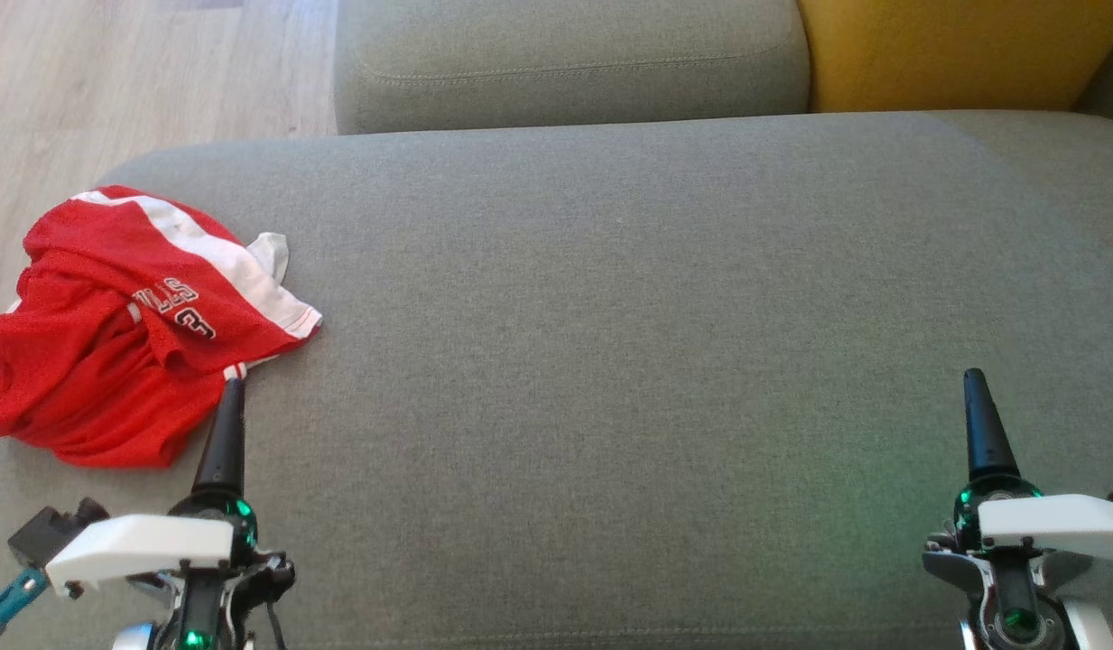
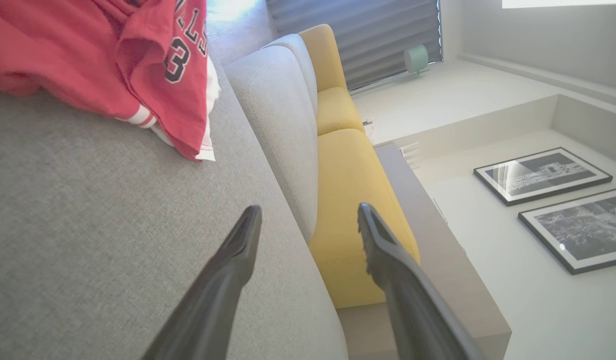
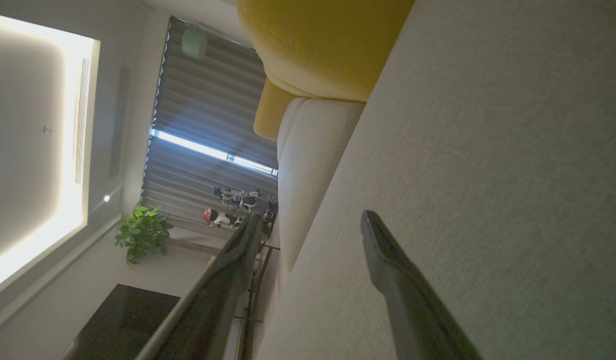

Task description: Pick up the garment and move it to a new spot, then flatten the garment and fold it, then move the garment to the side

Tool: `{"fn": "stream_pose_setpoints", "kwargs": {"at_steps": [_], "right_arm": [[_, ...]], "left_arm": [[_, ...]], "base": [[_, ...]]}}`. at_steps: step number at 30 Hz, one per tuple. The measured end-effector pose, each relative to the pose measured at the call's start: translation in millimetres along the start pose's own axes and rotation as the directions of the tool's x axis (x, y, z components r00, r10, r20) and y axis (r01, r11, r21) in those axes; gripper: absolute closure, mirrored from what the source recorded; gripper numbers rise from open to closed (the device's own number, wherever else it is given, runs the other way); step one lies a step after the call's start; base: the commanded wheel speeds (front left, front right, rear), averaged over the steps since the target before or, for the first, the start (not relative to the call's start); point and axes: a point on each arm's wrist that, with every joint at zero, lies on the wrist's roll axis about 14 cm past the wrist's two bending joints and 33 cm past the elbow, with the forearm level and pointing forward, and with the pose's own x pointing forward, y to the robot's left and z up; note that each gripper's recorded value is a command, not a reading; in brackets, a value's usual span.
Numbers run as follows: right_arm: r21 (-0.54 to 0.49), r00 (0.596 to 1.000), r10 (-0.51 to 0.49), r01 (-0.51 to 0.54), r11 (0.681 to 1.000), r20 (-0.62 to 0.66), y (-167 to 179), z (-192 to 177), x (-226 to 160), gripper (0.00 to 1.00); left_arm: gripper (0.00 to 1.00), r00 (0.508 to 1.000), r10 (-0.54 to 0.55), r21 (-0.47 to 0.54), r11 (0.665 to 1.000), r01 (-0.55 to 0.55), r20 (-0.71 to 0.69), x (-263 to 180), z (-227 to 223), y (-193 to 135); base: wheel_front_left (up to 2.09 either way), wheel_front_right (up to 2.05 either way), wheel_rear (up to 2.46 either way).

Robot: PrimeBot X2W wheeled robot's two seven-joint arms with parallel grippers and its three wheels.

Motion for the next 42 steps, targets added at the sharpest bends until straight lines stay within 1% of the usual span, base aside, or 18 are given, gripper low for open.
{"fn": "stream_pose_setpoints", "kwargs": {"at_steps": [4,5,8,13,18,19,28,30,34,38,42], "right_arm": [[-0.086,1.0,0.018,-0.018,0.996,0.001,6.0,1.6,1.1,0.0],[-0.263,0.997,0.078,-0.076,0.962,-0.002,25.2,1.6,4.5,0.0],[-0.315,0.996,0.088,-0.086,0.945,-0.007,28.0,1.0,4.3,0.0],[-0.387,0.995,0.101,-0.1,0.917,-0.018,31.4,-3.2,3.8,0.0],[-0.456,0.993,0.112,-0.113,0.883,-0.029,34.2,-6.8,3.4,0.0],[-0.456,0.993,0.112,-0.113,0.883,-0.029,34.2,-6.8,3.4,0.0],[-0.569,0.992,0.113,-0.124,0.813,-0.054,32.7,-15.4,1.8,0.0],[-0.59,0.992,0.11,-0.124,0.798,-0.059,31.7,-16.6,1.6,0.0],[-0.633,0.992,0.103,-0.126,0.764,-0.073,28.8,-20.5,1.0,0.0],[-0.67,0.991,0.102,-0.134,0.73,-0.088,27.8,-25.2,0.5,0.0],[-0.708,0.99,0.097,-0.14,0.692,-0.101,25.7,-28.7,0.1,0.0]], "left_arm": [[0.0,1.0,-0.023,0.08,0.997,0.023,-0.001,0.6,0.0,-7.6],[0.0,0.996,-0.084,0.269,0.96,0.081,0.001,1.1,2.5,-26.6],[0.0,0.996,-0.092,0.315,0.945,0.089,-0.005,0.7,1.0,-28.6],[0.0,0.995,-0.101,0.393,0.914,0.099,-0.015,-0.1,-2.3,-31.3],[0.0,0.994,-0.107,0.495,0.862,0.11,-0.035,-1.3,-4.2,-32.6],[0.0,0.994,-0.107,0.495,0.862,0.11,-0.035,-1.3,-4.2,-32.6],[0.0,0.993,-0.1,0.651,0.75,0.119,-0.067,-2.5,-11.4,-32.5],[0.0,0.993,-0.098,0.67,0.733,0.116,-0.064,-2.5,-12.7,-32.0],[0.0,0.994,-0.083,0.716,0.689,0.107,-0.068,-2.6,-13.4,-27.2],[0.0,0.996,-0.069,0.747,0.659,0.092,-0.063,-2.8,-13.0,-22.3],[0.0,0.996,-0.067,0.78,0.62,0.083,-0.052,-2.9,-10.3,-20.9]], "base": [[0.0,0.0,0.0],[0.0,0.0,0.0],[0.0,0.0,0.0],[0.0,0.0,0.0],[0.0,0.0,0.0],[0.0,0.0,0.0],[0.0,0.0,0.0],[0.0,0.0,0.0],[0.0,0.0,0.0],[0.0,0.0,0.0],[0.0,0.0,0.0]]}}
